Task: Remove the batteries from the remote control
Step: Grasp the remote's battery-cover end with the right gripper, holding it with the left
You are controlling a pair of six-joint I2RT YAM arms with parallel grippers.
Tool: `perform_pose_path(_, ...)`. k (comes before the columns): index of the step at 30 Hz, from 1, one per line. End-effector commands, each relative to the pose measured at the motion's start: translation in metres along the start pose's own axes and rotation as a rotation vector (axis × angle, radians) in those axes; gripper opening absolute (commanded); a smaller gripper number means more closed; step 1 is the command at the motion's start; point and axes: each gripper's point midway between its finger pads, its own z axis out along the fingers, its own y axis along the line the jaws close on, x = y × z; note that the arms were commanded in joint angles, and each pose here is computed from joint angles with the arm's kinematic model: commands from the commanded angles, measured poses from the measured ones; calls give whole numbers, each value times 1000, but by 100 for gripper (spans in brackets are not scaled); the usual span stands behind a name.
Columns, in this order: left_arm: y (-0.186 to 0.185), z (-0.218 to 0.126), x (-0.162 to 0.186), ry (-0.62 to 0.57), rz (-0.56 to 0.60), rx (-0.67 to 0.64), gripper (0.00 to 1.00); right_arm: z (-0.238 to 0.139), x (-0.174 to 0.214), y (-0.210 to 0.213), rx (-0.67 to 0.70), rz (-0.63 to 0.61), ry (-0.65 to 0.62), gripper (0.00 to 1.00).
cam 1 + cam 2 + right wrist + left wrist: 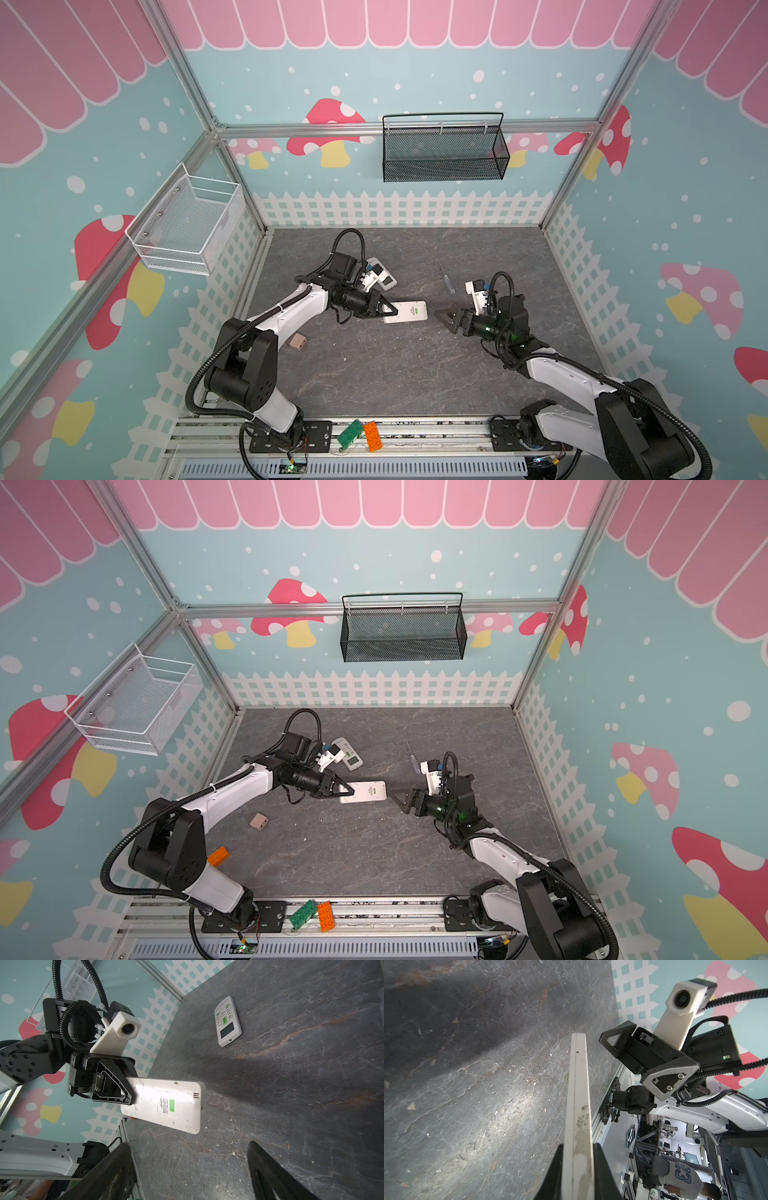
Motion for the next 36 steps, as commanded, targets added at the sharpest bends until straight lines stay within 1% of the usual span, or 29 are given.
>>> perform_pose_path(1,-14,-7,-5,-24,40,53,0,-1,-8,7,-23,4,-9,89)
perform_pose_path(6,-18,-8,2,-27,58,96,0,9,-7,11,-81,10,35,88)
perform_pose_path(10,-20,-9,5,-26,78,108,0,10,-9,19,-128,14,32,88)
perform_pose_path(15,-16,-12,-1,-42,65,116,0,19,-4,23,-161,24,81,87)
perform_pose_path(19,-20,-10,2,-23,67,174,0,31,1,22,-189,30,126,84)
perform_pose_path(24,-19,-7,4,-12,65,186,0,38,-7,31,-255,32,105,80)
perform_pose_path(28,-18,-3,4,-3,57,186,0,45,-7,38,-311,36,124,69)
perform_pose_path(31,-21,1,7,15,63,196,4,45,-5,47,-356,24,133,64)
perform_pose_path(32,-20,2,6,13,61,191,5,46,-5,48,-364,21,138,58)
perform_pose_path(33,-18,2,4,9,52,177,6,45,-5,50,-373,19,139,54)
perform_pose_path(36,-16,3,2,7,51,164,17,40,-4,55,-390,2,131,46)
